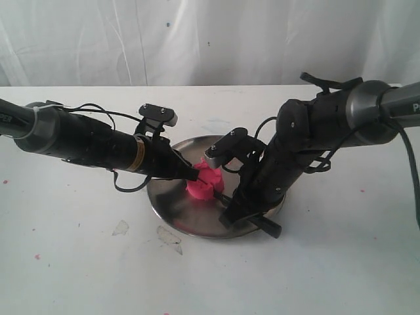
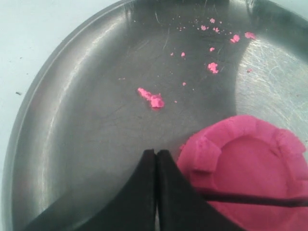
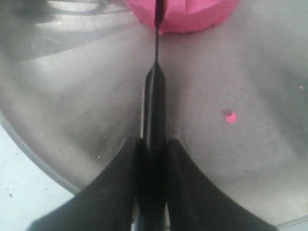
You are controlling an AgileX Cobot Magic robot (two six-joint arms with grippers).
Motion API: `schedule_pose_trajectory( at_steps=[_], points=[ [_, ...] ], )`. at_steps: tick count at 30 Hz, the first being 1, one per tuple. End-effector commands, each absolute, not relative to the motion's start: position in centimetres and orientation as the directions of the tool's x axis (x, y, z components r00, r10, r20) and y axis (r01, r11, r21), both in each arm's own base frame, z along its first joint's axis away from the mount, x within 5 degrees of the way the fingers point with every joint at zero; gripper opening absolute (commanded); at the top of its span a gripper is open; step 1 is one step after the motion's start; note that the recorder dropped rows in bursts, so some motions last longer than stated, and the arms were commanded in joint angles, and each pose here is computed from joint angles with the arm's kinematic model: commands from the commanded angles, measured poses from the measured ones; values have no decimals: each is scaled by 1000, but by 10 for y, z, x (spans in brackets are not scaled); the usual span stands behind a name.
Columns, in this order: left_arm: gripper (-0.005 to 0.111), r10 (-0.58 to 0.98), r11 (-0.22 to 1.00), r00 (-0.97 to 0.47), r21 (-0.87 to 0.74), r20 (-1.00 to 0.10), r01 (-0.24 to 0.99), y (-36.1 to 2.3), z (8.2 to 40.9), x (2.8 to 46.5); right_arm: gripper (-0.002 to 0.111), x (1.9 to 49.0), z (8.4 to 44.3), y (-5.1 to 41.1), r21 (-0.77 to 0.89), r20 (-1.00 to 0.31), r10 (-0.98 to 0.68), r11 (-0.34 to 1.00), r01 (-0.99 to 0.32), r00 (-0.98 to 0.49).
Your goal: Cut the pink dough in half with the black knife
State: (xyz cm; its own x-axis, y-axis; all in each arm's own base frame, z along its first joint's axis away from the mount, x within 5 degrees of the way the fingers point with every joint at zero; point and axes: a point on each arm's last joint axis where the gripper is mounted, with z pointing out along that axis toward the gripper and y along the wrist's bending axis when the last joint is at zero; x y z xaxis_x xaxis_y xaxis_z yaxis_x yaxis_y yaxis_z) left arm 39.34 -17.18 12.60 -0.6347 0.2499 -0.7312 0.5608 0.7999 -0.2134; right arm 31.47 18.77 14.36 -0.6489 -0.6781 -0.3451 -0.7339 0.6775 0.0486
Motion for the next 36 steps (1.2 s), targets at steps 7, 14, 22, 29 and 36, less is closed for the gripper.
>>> schedule_pose_trajectory(
  at_steps=[7,14,22,29,36],
  points=[
    [0,299,790,-640,-192,-708,582,-173,115,387,0,317,130,190,64,-334,-666,690,-721,-667],
    [0,303,790,-638,-188,-708,583,-173,115,387,0,317,119,190,73,-308,-669,692,-718,-677],
    [0,305,791,-637,-184,-708,583,-173,115,387,0,319,127,191,66,-307,-686,676,-734,-660],
    [0,299,796,-620,-169,-725,582,-172,125,389,0,319,139,188,32,-290,-726,644,-764,-624],
    [0,286,811,-585,-133,-759,569,-160,146,393,0,313,138,184,48,-213,-755,625,-779,-619]
  ],
)
